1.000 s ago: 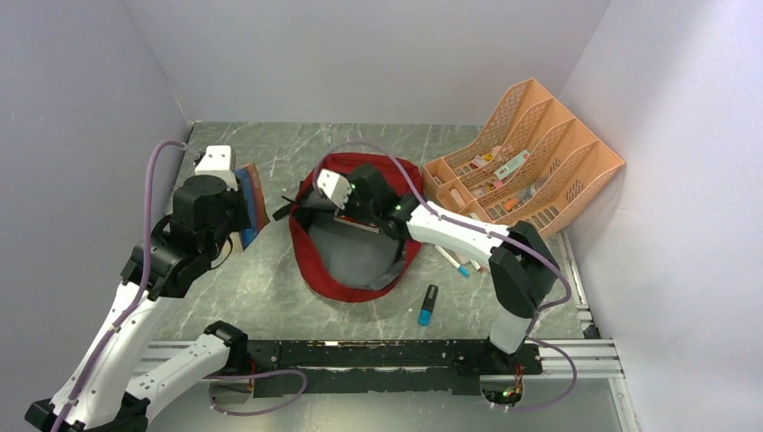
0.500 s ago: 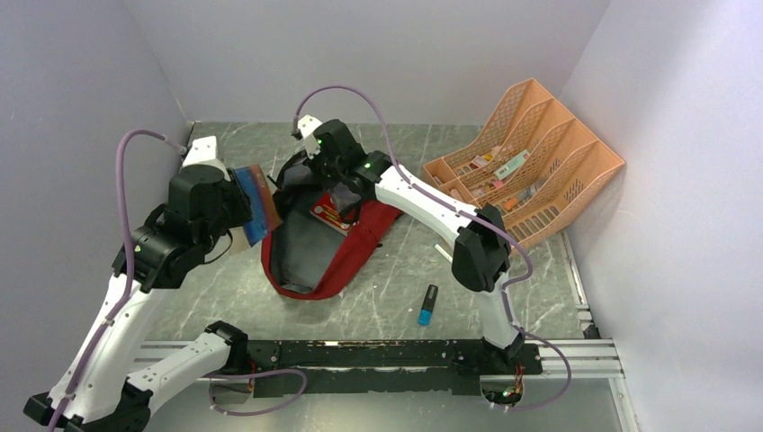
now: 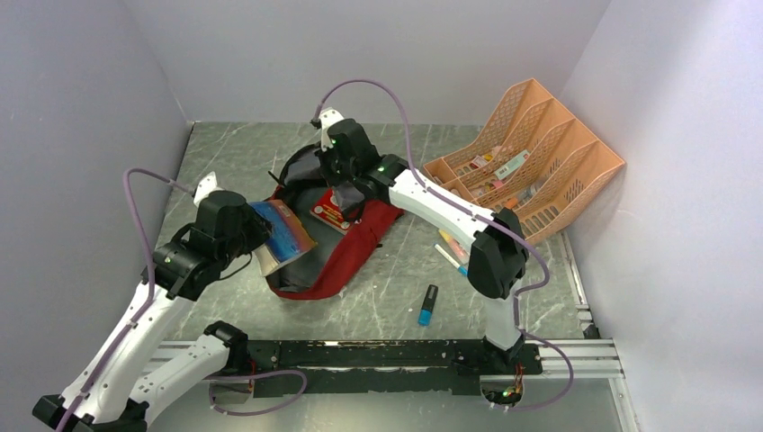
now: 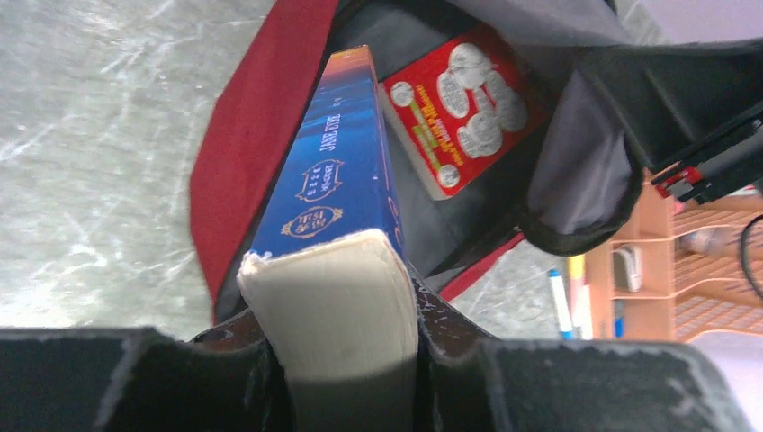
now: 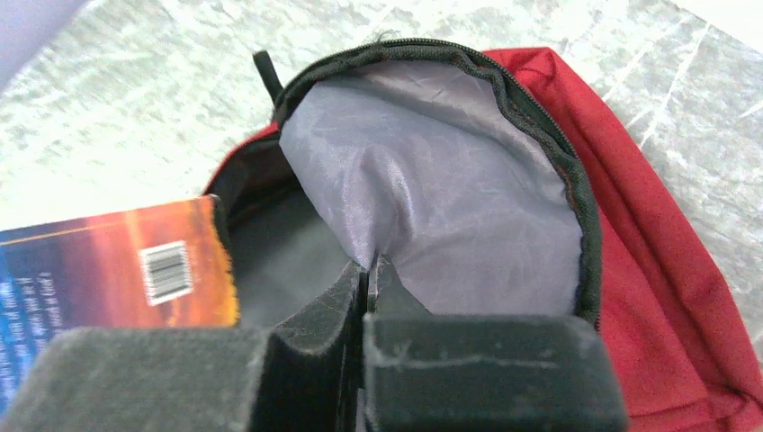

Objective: Pack the student bag
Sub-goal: Place the book in the student bag.

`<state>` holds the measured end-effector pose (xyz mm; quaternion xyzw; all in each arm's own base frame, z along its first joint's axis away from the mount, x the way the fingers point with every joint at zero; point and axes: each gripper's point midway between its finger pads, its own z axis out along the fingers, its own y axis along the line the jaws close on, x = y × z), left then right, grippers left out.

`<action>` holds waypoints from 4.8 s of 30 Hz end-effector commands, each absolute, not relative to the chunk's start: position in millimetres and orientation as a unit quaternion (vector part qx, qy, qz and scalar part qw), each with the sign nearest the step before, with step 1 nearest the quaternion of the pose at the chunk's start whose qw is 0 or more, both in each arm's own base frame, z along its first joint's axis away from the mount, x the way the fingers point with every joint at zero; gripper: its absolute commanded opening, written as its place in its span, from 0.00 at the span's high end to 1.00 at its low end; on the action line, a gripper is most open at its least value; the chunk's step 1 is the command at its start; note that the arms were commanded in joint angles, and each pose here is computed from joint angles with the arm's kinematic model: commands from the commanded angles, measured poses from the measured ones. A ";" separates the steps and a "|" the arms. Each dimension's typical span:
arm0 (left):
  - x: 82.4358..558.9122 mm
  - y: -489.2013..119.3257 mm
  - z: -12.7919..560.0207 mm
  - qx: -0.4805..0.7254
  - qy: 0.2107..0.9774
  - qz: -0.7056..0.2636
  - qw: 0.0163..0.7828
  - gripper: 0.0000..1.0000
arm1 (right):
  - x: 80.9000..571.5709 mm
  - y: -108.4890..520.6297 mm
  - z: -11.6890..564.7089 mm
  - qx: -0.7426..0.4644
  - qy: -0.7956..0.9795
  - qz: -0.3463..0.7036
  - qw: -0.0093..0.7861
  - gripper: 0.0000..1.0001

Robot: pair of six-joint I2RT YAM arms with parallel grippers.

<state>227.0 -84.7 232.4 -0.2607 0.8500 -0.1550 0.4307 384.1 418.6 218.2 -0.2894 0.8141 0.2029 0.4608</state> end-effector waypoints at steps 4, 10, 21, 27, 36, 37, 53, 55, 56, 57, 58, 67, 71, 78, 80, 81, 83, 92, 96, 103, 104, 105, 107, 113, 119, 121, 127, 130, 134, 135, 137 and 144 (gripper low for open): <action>269.4 -128.6 307.2 -0.325 0.736 -0.345 0.483 0.95 | 373.7 440.9 282.3 -0.248 0.764 0.317 0.505 1.00; 280.9 -139.1 301.7 -0.341 0.708 -0.390 0.481 0.95 | 368.6 446.2 290.5 -0.251 0.758 0.336 0.500 1.00; 316.2 -137.9 301.2 -0.351 0.673 -0.430 0.489 0.95 | 355.6 448.0 285.4 -0.257 0.757 0.361 0.481 1.00; 337.0 -144.7 293.5 -0.337 0.640 -0.492 0.484 0.95 | 351.7 445.2 281.2 -0.258 0.760 0.361 0.475 1.00; 358.9 -149.3 277.0 -0.314 0.591 -0.528 0.523 0.95 | 338.8 449.5 275.9 -0.257 0.762 0.381 0.455 1.00; 361.4 -151.6 276.4 -0.310 0.585 -0.536 0.524 0.95 | 337.1 450.8 274.6 -0.260 0.763 0.382 0.452 1.00; 418.5 -183.9 230.4 -0.328 0.579 -0.537 0.519 0.95 | 329.9 449.3 258.4 -0.262 0.774 0.372 0.440 1.00; 421.6 -194.5 224.8 -0.332 0.583 -0.531 0.516 0.95 | 329.4 449.6 256.9 -0.262 0.775 0.371 0.439 1.00; 423.2 -197.9 222.0 -0.336 0.584 -0.528 0.516 0.95 | 329.6 449.3 255.5 -0.262 0.776 0.370 0.439 1.00; 424.3 -201.2 217.4 -0.343 0.586 -0.523 0.515 0.95 | 329.6 448.8 254.5 -0.262 0.776 0.369 0.439 1.00; 425.1 -204.1 212.4 -0.350 0.587 -0.517 0.515 0.95 | 329.6 448.4 253.9 -0.263 0.776 0.368 0.439 1.00; 435.9 -223.0 177.1 -0.354 0.624 -0.459 0.524 0.75 | 329.0 443.3 242.3 -0.268 0.783 0.354 0.436 1.00; 436.3 -232.6 167.2 -0.335 0.645 -0.459 0.511 0.51 | 329.9 441.6 237.7 -0.272 0.784 0.346 0.437 1.00; 427.5 -230.6 157.7 -0.324 0.671 -0.438 0.503 0.24 | 331.7 439.7 231.9 -0.276 0.786 0.338 0.438 1.00; 423.4 -228.2 160.1 -0.318 0.675 -0.433 0.505 0.17 | 331.6 439.5 230.5 -0.279 0.787 0.335 0.437 1.00; 421.0 -227.2 161.9 -0.315 0.677 -0.431 0.506 0.14 | 332.4 438.6 230.0 -0.279 0.787 0.332 0.438 1.00; 416.4 -223.7 166.6 -0.308 0.682 -0.424 0.510 0.08 | 333.1 436.8 227.9 -0.279 0.789 0.328 0.438 1.00; 378.1 -190.8 172.5 -0.265 0.739 -0.344 0.515 0.03 | 333.9 427.5 218.7 -0.278 0.795 0.309 0.441 1.00; 352.8 -177.5 174.8 -0.235 0.763 -0.317 0.511 0.03 | 335.0 426.6 216.1 -0.281 0.797 0.303 0.441 1.00; 309.7 -164.1 170.0 -0.188 0.791 -0.302 0.498 0.04 | 343.5 420.9 209.9 -0.276 0.802 0.283 0.449 1.00; 304.5 -162.4 168.2 -0.183 0.795 -0.300 0.494 0.05 | 345.5 419.3 208.5 -0.275 0.803 0.279 0.449 1.00; 299.8 -160.5 165.8 -0.182 0.799 -0.297 0.490 0.07 | 346.5 418.6 208.4 -0.274 0.803 0.276 0.451 1.00; 290.6 -156.1 160.5 -0.186 0.805 -0.293 0.481 0.10 | 347.3 417.8 208.4 -0.274 0.803 0.273 0.453 1.00; 272.5 -150.7 153.9 -0.207 0.800 -0.311 0.469 0.11 | 346.9 418.1 205.3 -0.273 0.803 0.274 0.453 1.00; 268.8 -153.2 145.3 -0.209 0.805 -0.316 0.456 0.10 | 341.4 425.6 212.4 -0.265 0.794 0.309 0.451 1.00; 269.4 -155.6 142.7 -0.204 0.810 -0.315 0.450 0.11 | 337.6 429.6 215.5 -0.266 0.789 0.325 0.448 1.00; 273.3 -172.0 141.4 -0.172 0.822 -0.330 0.431 0.12 | 331.1 446.9 239.2 -0.267 0.756 0.384 0.457 1.00; 270.6 -177.7 130.5 -0.169 0.835 -0.331 0.405 0.11 | 334.4 454.5 254.6 -0.266 0.739 0.402 0.471 1.00; 263.5 -184.6 126.7 -0.168 0.837 -0.350 0.384 0.12 | 343.7 457.9 263.8 -0.259 0.731 0.401 0.488 1.00; 262.6 -183.2 128.7 -0.172 0.835 -0.351 0.386 0.11 | 346.0 457.1 263.2 -0.257 0.733 0.395 0.491 1.00; 260.0 -177.5 134.2 -0.179 0.832 -0.346 0.394 0.11 | 352.3 452.4 257.7 -0.255 0.740 0.374 0.498 1.00; 254.6 -138.1 184.0 -0.203 0.821 -0.282 0.453 0.10 | 379.7 420.7 247.2 -0.235 0.757 0.285 0.540 1.00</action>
